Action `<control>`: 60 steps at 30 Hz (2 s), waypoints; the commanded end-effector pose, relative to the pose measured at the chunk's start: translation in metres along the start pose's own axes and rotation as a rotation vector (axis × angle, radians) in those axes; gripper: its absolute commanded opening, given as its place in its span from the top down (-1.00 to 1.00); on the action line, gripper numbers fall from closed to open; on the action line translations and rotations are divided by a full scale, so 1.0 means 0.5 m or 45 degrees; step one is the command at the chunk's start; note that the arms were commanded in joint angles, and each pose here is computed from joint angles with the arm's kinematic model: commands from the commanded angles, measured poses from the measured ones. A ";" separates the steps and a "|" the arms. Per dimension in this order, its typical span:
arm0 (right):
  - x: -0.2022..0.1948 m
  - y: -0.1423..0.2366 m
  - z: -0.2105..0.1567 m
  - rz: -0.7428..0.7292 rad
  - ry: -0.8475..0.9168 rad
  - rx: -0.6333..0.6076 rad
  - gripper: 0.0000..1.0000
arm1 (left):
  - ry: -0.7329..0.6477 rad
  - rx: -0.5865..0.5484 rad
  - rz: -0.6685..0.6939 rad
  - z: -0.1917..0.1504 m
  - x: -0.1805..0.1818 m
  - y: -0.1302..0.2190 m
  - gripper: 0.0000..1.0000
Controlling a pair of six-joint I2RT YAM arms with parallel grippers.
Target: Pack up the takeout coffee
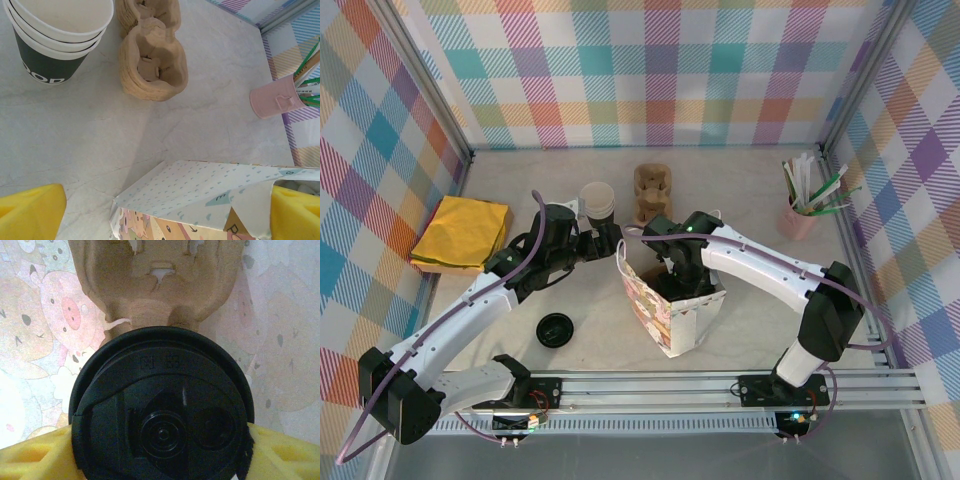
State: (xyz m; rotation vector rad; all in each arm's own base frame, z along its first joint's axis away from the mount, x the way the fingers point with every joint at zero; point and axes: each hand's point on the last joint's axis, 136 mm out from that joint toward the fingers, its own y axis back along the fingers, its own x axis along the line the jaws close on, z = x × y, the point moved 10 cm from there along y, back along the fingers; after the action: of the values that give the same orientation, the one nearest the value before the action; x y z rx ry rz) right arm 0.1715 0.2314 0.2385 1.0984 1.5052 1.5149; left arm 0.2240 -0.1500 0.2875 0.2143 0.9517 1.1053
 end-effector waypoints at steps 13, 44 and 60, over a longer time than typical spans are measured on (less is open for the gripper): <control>-0.016 -0.043 -0.032 -0.094 -0.026 0.188 -0.37 | -0.012 -0.052 0.037 0.012 -0.003 0.013 -0.90; -0.018 -0.048 -0.032 -0.101 -0.024 0.200 -0.38 | -0.013 -0.051 0.032 0.012 -0.004 0.012 -0.90; -0.018 -0.048 -0.033 -0.099 -0.027 0.197 -0.38 | -0.012 -0.048 0.035 0.011 -0.003 0.012 -0.90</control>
State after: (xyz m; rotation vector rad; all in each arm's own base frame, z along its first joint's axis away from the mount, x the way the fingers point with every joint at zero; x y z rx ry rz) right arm 0.1733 0.2329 0.2353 1.0898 1.4895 1.5281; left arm 0.2240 -0.1500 0.2875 0.2143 0.9517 1.1053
